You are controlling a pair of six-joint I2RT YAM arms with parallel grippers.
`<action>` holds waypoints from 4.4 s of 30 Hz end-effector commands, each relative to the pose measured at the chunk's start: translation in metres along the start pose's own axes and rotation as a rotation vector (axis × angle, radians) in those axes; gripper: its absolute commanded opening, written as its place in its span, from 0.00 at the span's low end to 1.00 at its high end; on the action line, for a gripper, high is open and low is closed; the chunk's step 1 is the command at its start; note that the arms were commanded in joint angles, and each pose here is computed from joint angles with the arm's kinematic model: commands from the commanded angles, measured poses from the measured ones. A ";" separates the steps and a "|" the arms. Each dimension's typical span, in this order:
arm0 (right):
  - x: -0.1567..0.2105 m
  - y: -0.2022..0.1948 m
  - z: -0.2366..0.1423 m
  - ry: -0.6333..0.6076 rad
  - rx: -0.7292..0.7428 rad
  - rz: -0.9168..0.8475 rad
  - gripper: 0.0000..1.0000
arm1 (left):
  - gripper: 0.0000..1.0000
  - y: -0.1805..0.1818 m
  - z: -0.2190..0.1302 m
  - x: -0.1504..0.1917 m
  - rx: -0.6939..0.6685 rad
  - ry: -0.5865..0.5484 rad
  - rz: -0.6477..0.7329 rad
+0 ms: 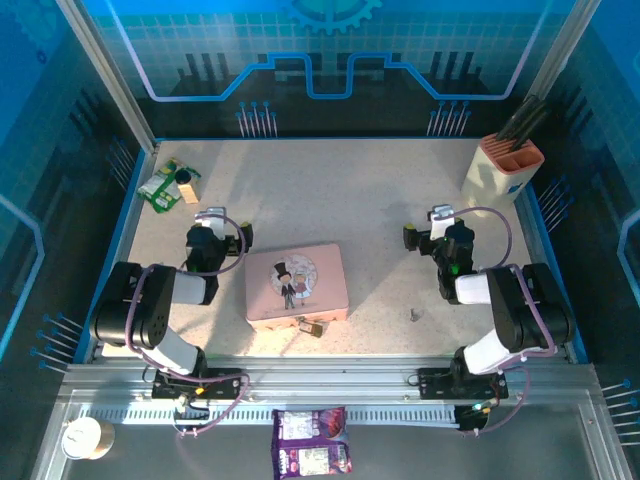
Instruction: Unlock a padlock with a key
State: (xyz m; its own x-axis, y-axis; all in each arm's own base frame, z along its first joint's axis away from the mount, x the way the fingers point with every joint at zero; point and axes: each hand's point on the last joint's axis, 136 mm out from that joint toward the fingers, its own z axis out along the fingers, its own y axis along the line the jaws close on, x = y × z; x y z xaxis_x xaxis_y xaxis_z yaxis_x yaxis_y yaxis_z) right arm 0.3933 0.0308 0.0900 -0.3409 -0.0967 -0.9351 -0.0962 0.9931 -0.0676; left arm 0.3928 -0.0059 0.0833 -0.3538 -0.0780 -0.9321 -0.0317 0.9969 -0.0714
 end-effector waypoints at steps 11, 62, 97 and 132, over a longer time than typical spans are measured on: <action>-0.010 -0.003 0.002 -0.028 0.001 -0.005 1.00 | 0.99 -0.001 0.001 -0.013 0.014 -0.034 0.007; -0.003 0.063 -0.223 0.564 -0.045 0.334 0.96 | 0.99 -0.120 -0.210 -0.028 0.241 0.536 -0.352; 0.130 0.090 -0.201 0.898 0.141 0.336 0.34 | 0.99 -0.157 -0.216 0.019 0.312 0.541 -0.315; 0.157 0.086 -0.181 0.915 0.291 0.479 0.21 | 0.99 -0.152 -0.218 0.013 0.302 0.519 -0.317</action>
State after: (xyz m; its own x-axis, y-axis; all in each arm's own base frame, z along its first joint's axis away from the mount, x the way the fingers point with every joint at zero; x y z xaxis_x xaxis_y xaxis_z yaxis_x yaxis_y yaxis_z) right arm 0.1655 0.0873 0.0122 -0.8700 0.3897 -0.3021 0.3987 0.9165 0.0341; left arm 0.1889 -0.1619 0.1577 -0.7872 -0.2715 -0.5537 0.0333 0.8778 -0.4778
